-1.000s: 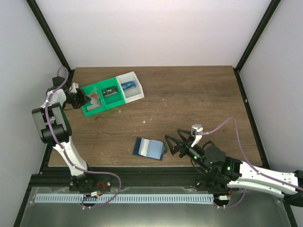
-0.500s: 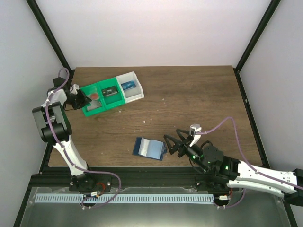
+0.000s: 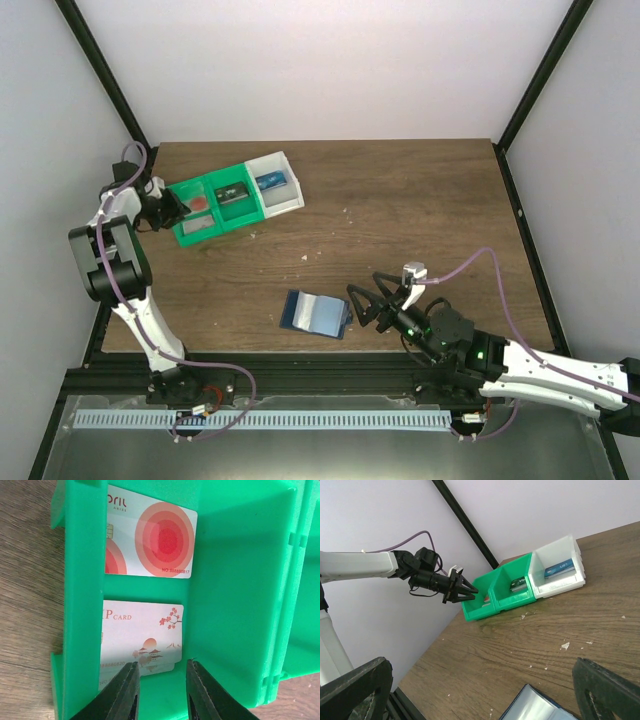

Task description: Take the credit cards out of the card holder

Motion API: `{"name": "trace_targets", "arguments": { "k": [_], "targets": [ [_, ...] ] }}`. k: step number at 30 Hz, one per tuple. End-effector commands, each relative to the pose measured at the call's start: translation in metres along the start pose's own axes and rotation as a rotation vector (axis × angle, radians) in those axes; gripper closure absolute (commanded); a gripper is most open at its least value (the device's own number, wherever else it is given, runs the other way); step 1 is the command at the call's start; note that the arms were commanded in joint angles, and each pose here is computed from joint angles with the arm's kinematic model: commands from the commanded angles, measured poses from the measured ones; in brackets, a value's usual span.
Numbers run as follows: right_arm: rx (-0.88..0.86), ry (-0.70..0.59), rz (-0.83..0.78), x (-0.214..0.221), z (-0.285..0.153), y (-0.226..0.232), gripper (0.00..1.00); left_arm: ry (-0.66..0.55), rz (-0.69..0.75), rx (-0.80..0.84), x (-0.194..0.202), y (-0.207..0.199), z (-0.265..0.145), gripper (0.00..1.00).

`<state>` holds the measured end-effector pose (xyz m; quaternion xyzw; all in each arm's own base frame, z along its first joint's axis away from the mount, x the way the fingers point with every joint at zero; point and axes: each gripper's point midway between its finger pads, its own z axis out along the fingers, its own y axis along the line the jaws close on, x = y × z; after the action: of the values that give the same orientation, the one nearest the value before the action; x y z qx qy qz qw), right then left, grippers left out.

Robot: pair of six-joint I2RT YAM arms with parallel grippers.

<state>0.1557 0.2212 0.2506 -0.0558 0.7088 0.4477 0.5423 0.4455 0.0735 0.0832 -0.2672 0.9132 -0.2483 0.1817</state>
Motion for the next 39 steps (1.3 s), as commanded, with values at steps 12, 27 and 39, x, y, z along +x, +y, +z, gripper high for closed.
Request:
{"name": "trace_targets", "arguments": {
  "k": [12, 27, 39],
  "targets": [
    [0.07, 0.036, 0.037, 0.003, 0.002, -0.008, 0.0, -0.214, 0.128, 0.019, -0.014, -0.058, -0.054, 0.69],
    [0.3, 0.157, 0.08, 0.012, 0.001, -0.032, 0.0, -0.228, 0.313, 0.377, 0.08, -0.144, -0.106, 0.17],
    [0.395, 0.192, 0.172, 0.011, -0.01, -0.041, 0.0, -0.11, 0.582, 0.578, 0.203, -0.197, -0.11, 0.0]
  ]
}}
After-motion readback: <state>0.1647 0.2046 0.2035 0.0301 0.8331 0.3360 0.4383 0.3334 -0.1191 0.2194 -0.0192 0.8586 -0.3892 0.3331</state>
